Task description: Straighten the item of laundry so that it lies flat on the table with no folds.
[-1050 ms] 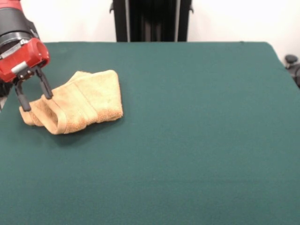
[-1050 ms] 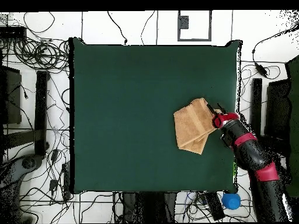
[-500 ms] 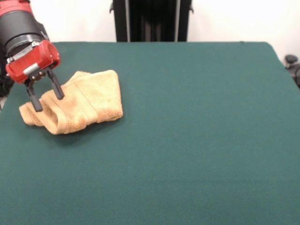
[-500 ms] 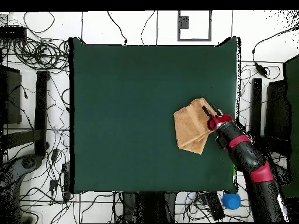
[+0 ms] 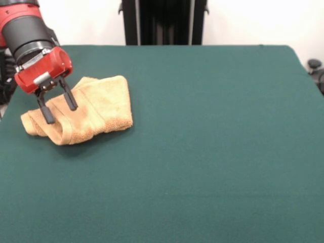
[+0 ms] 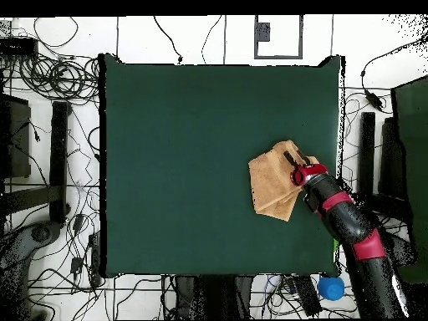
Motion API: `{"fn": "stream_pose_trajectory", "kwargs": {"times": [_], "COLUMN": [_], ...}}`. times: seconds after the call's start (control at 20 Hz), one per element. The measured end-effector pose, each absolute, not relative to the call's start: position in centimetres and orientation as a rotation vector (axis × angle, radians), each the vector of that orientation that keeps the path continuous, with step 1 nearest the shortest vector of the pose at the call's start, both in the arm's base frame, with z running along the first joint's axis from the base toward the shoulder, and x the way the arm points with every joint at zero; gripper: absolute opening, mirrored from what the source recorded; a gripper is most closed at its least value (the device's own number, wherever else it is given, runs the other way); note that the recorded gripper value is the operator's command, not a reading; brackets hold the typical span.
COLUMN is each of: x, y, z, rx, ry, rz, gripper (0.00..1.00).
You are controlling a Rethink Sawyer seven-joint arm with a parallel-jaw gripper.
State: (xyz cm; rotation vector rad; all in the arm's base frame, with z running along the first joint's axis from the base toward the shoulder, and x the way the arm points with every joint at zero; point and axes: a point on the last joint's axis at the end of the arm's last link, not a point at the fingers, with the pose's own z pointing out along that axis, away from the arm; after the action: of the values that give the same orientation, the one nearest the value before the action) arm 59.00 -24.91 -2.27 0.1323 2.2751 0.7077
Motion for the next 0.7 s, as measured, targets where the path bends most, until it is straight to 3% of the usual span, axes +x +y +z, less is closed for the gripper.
{"fn": "stream_pose_trajectory", "kwargs": {"times": [0.7], "x": [59.0], "y": [-21.4], "z": [-3.8], "rx": [0.184], "ry": [2.237], "rz": [0.825], "gripper": [1.0]}}
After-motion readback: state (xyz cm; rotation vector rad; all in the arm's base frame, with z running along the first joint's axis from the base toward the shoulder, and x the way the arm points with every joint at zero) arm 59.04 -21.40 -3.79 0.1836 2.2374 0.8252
